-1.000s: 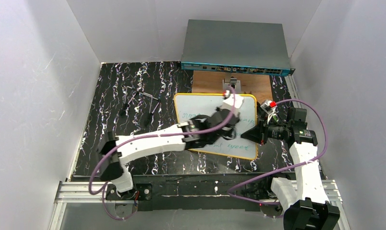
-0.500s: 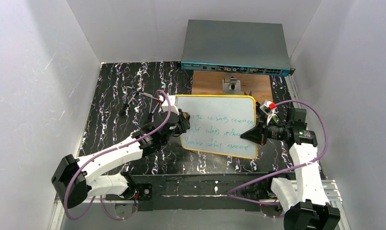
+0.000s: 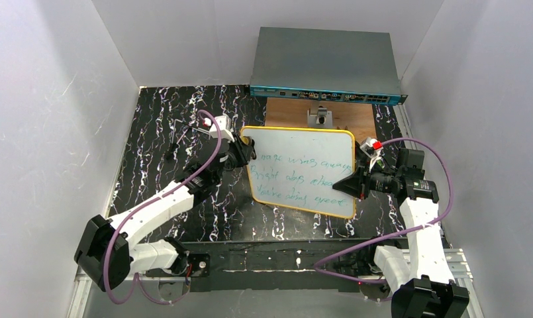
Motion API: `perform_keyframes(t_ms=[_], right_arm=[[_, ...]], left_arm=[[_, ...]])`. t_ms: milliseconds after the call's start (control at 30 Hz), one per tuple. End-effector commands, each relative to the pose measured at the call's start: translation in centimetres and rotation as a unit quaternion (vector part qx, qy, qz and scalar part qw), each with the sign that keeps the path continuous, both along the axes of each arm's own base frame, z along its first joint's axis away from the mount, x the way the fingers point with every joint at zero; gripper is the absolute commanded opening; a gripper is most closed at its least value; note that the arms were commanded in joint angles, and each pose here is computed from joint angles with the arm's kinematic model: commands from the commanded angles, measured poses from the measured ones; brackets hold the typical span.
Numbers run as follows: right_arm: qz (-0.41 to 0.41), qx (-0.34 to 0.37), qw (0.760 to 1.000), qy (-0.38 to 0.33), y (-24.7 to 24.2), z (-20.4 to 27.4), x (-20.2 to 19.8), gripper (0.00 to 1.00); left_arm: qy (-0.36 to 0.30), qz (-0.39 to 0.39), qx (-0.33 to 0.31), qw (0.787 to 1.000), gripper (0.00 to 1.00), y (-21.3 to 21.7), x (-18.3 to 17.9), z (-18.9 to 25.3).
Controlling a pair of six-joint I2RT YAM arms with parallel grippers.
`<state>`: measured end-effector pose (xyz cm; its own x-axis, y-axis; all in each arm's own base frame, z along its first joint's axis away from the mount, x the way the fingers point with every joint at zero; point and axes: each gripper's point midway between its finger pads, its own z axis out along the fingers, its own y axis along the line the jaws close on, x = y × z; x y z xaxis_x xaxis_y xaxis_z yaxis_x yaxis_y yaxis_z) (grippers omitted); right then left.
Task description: Erase the whiteboard
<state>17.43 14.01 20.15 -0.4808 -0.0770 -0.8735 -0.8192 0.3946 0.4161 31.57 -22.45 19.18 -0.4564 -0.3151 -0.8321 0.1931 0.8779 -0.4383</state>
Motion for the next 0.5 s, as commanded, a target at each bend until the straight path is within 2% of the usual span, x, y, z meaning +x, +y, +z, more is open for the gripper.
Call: perform_keyframes(t_ms=[0, 200, 333, 467], right_arm=[[0.041, 0.029, 0.997, -0.057, 0.8, 2.3, -0.4, 0.01], [0.042, 0.029, 0.997, -0.055, 0.8, 2.3, -0.4, 0.01], [0.041, 0.029, 0.997, -0.053, 0.8, 2.1, -0.3, 0.01], [0.042, 0.03, 0.997, -0.052, 0.9, 2.2, -0.4, 0.01]], left_arm=[[-0.029, -0.046, -0.024, 0.998, 0.0, -0.8, 0.1, 0.6], [0.022, -0.121, -0.021, 0.992, 0.0, -2.9, -2.9, -3.3], [0.038, -0.102, 0.009, 0.994, 0.0, -1.8, -2.9, -4.7], [0.051, -0.044, 0.065, 0.996, 0.0, 1.2, -0.6, -4.3]])
